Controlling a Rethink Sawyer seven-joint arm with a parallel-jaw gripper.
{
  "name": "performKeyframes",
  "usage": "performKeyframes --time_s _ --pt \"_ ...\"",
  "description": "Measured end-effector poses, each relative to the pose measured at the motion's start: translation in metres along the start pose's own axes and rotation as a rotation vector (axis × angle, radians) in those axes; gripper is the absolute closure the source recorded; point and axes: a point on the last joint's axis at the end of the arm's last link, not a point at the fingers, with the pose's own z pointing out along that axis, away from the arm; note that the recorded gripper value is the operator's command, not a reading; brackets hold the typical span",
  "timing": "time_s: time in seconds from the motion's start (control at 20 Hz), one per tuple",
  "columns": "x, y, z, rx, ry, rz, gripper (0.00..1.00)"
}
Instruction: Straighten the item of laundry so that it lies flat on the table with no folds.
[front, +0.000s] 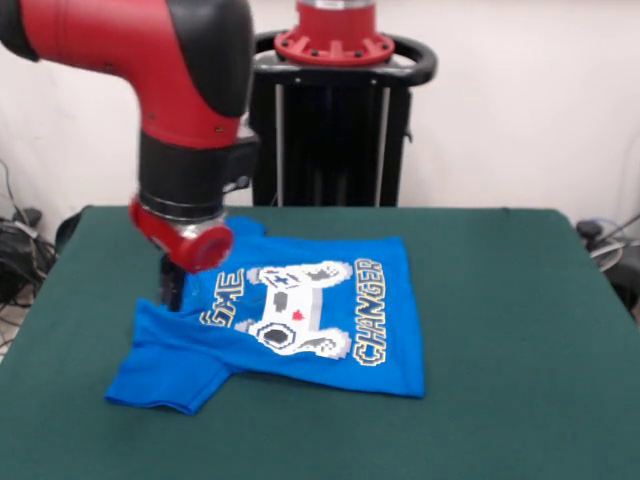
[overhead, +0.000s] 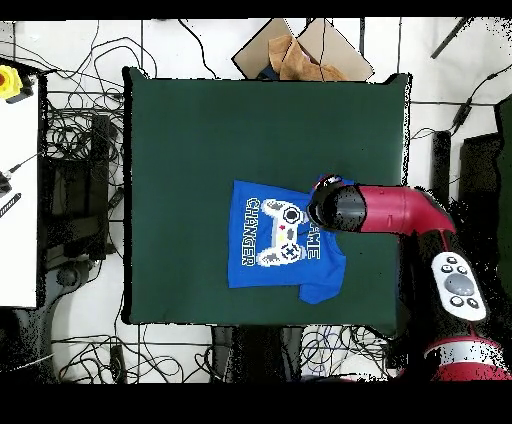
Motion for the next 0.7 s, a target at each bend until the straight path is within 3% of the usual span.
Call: performKeyframes --time_s 0.2,0.4,0.65,0.7 --pt "-0.024 0.000 0.003 -0.006 -0.032 -0.016 1.00" --pt "-0.059 0.006 0.027 -0.036 -0.068 -0.075 1.00" --pt "-0.071 0.014 0.049 -0.054 -0.066 -0.133 1.00" --pt "-0.072 0.017 0.061 -0.052 -0.054 -0.169 1.00"
